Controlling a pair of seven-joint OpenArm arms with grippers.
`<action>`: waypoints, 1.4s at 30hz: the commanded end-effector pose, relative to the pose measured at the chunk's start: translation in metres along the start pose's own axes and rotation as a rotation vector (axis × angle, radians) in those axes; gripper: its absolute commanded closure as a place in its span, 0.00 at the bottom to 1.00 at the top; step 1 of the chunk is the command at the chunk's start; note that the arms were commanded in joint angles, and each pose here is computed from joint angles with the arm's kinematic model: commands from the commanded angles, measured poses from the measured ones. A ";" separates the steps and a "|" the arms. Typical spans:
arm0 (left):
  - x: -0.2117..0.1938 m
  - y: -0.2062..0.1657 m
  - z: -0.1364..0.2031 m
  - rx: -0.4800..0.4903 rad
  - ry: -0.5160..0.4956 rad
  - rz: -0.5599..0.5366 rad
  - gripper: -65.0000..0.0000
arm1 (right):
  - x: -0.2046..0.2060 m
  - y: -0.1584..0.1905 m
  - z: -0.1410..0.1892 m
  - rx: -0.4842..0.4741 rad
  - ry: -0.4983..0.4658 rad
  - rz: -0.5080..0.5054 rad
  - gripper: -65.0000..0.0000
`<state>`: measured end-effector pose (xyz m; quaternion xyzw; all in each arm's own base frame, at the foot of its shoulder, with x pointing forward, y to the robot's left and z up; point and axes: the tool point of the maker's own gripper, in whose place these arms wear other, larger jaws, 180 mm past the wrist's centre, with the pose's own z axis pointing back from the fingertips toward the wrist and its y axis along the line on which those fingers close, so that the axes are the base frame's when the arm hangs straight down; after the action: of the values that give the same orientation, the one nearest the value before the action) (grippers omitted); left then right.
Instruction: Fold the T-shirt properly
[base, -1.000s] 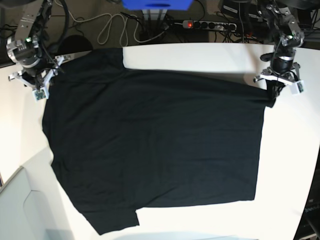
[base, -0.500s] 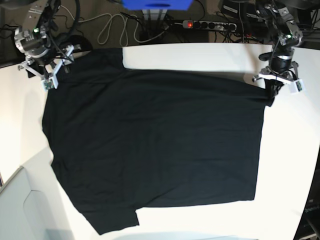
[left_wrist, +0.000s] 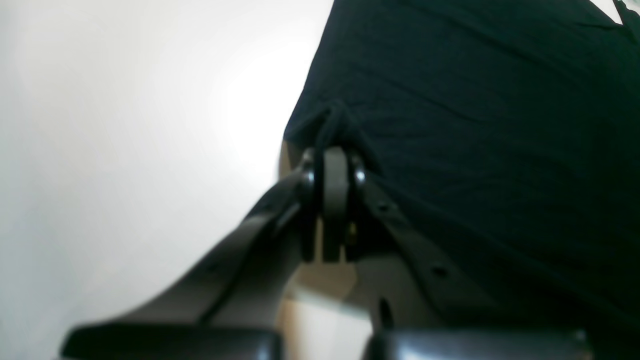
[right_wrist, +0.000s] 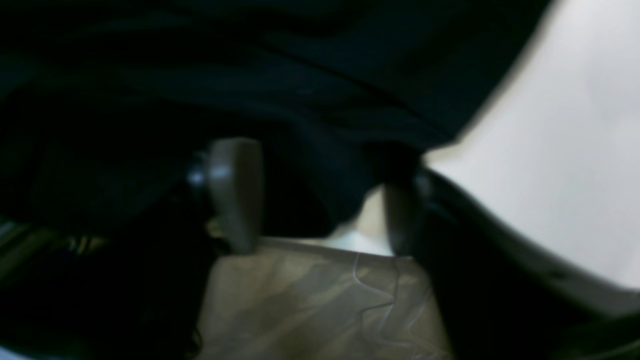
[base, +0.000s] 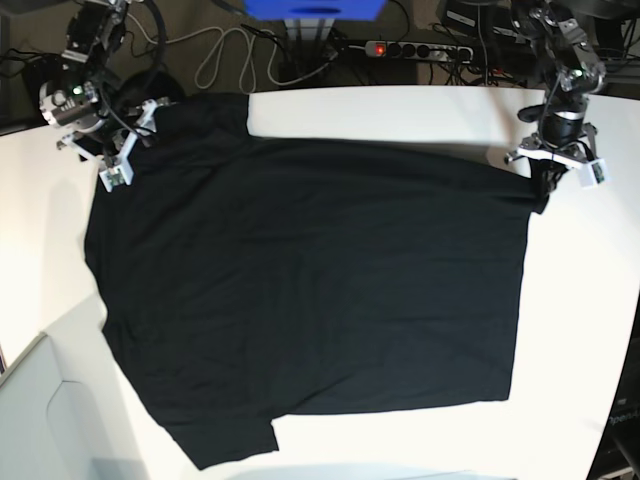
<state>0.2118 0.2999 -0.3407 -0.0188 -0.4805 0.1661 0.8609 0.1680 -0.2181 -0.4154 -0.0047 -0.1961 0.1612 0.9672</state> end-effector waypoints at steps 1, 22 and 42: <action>0.010 0.000 0.003 -0.005 -0.034 -0.012 1.00 | 0.004 -0.005 0.004 -0.008 -0.015 0.040 0.67; 0.014 -0.001 0.009 -0.004 -0.043 -0.026 1.00 | 0.048 -0.032 0.058 -0.172 -0.141 0.172 0.99; 0.061 -0.013 -0.030 -0.042 -0.168 0.039 1.00 | 0.160 -0.081 0.025 -0.147 -0.300 0.123 0.99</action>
<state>0.2634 0.3061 -0.3205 -0.0364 -0.5303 0.1822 0.8272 0.3167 -0.2422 -0.3381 -0.0514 -0.3335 0.1902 0.9219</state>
